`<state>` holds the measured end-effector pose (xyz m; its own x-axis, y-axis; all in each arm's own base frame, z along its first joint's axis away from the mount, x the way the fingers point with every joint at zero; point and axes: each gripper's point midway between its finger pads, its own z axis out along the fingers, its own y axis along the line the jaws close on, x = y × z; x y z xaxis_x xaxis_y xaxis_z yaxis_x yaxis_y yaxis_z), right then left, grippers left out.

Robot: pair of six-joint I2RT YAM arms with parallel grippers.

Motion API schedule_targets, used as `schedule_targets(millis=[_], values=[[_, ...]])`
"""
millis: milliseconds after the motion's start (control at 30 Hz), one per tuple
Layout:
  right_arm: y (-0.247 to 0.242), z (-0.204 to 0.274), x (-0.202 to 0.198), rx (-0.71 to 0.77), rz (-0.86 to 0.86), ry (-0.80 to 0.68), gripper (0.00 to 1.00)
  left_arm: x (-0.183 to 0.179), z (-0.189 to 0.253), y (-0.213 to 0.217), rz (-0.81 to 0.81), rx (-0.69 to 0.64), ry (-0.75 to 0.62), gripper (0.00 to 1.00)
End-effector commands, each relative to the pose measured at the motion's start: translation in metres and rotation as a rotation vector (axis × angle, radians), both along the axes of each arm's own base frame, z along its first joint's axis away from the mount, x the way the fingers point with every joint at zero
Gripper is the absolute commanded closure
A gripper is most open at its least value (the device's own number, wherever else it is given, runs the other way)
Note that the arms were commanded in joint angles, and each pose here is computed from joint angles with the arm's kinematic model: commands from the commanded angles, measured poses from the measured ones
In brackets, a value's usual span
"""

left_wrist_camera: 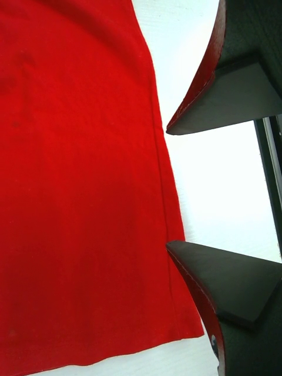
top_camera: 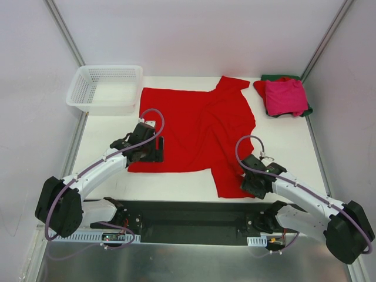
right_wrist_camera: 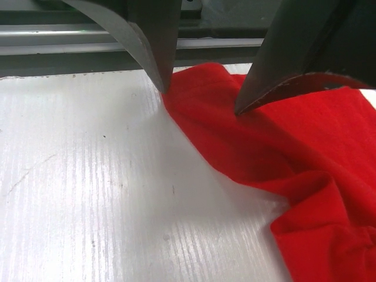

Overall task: Fold and stack the t-shirts
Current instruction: Grap the side of the flattened tshirt closest away from the robot with both arms

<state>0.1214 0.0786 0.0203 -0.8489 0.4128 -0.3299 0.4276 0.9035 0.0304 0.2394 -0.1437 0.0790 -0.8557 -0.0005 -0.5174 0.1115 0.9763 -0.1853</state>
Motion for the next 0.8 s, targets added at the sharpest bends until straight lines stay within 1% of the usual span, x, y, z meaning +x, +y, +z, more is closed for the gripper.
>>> schedule_targets(millis=[0, 67, 200, 300, 600, 667, 767], values=[[-0.002, 0.002, 0.005, -0.024, -0.024, -0.018, 0.47, 0.008, 0.012, -0.005, -0.014, -0.016, -0.031, 0.27], [-0.001, 0.001, 0.005, -0.029, -0.017, -0.012, 0.47, 0.008, 0.012, -0.004, -0.012, -0.012, -0.035, 0.27], [0.002, 0.002, 0.005, -0.024, 0.001, -0.002, 0.52, 0.007, 0.013, -0.002, -0.01, -0.012, -0.044, 0.27], [0.005, 0.002, 0.004, -0.011, 0.009, 0.007, 0.54, 0.006, 0.013, -0.001, -0.008, -0.011, -0.046, 0.27], [0.014, 0.002, -0.002, 0.037, 0.031, 0.039, 0.55, 0.005, 0.015, 0.001, -0.001, -0.01, -0.058, 0.27], [0.013, 0.003, -0.002, 0.036, 0.035, 0.038, 0.58, 0.005, 0.017, 0.002, 0.002, -0.013, -0.065, 0.27], [0.015, 0.005, -0.002, 0.041, 0.044, 0.037, 0.65, 0.004, 0.016, 0.002, 0.006, -0.014, -0.066, 0.27]])
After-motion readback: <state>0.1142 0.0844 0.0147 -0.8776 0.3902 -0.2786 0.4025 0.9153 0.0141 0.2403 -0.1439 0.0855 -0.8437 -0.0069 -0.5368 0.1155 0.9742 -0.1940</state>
